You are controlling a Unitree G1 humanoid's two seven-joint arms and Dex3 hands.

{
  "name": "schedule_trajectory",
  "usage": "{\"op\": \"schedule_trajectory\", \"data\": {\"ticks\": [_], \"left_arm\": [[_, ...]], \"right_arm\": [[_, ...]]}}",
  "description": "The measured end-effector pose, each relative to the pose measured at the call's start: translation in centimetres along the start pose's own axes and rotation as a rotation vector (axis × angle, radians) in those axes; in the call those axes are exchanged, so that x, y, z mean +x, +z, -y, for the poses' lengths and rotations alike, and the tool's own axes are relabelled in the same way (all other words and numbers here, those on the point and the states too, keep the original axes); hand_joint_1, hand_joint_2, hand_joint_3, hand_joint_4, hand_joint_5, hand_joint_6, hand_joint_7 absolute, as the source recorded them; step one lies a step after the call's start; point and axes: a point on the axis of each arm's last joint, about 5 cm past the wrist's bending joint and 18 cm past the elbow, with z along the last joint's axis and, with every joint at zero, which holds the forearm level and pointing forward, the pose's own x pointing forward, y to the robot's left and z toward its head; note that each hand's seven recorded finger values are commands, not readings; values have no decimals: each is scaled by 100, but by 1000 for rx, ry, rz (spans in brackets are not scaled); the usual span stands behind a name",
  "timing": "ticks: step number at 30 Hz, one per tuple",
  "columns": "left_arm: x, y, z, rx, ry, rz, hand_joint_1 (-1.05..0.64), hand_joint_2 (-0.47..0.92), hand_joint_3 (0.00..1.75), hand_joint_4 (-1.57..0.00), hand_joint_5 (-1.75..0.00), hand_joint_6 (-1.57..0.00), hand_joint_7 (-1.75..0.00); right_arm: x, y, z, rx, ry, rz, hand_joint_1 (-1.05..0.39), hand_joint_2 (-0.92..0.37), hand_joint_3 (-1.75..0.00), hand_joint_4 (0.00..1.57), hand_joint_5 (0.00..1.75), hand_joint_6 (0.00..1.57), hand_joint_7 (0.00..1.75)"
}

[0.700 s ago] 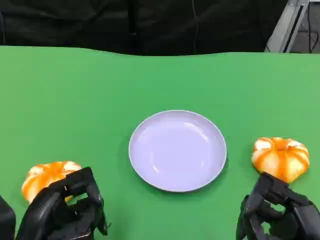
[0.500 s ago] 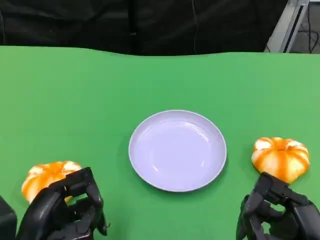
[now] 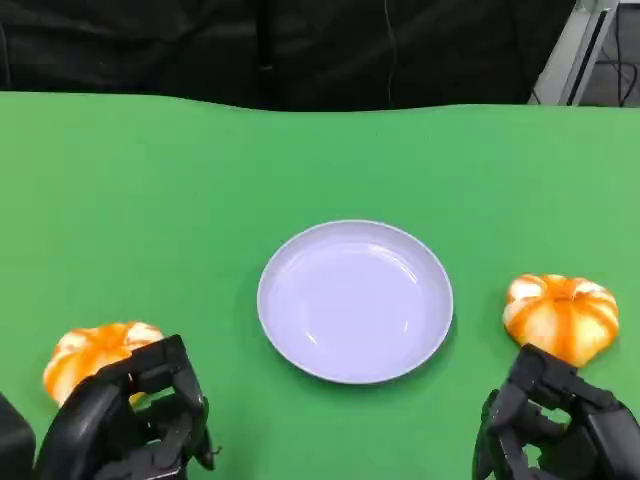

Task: Grasp the bread from the table and place it into the plate.

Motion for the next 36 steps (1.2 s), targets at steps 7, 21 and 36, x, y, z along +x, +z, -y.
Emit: {"op": "schedule_trajectory", "data": {"ticks": [7,21,36], "left_arm": [[-104,225,-65,472,22,37,-58,92,22,-55,-20,-68,-2],[-232,615,-239,1319,150,7,-81,92,15,-30,-1,-46,0],[-46,560,-499,1562,192,-161,-80,92,5,-36,-2,-50,-1]], "right_arm": [[21,3,-8,3,7,3,-12,-58,-120,84,175,68,168],[22,2,-14,2,4,2,-14,-57,-121,84,175,70,167],[20,-1,-18,2,5,-1,-13,-57,-121,84,175,69,168]]}}
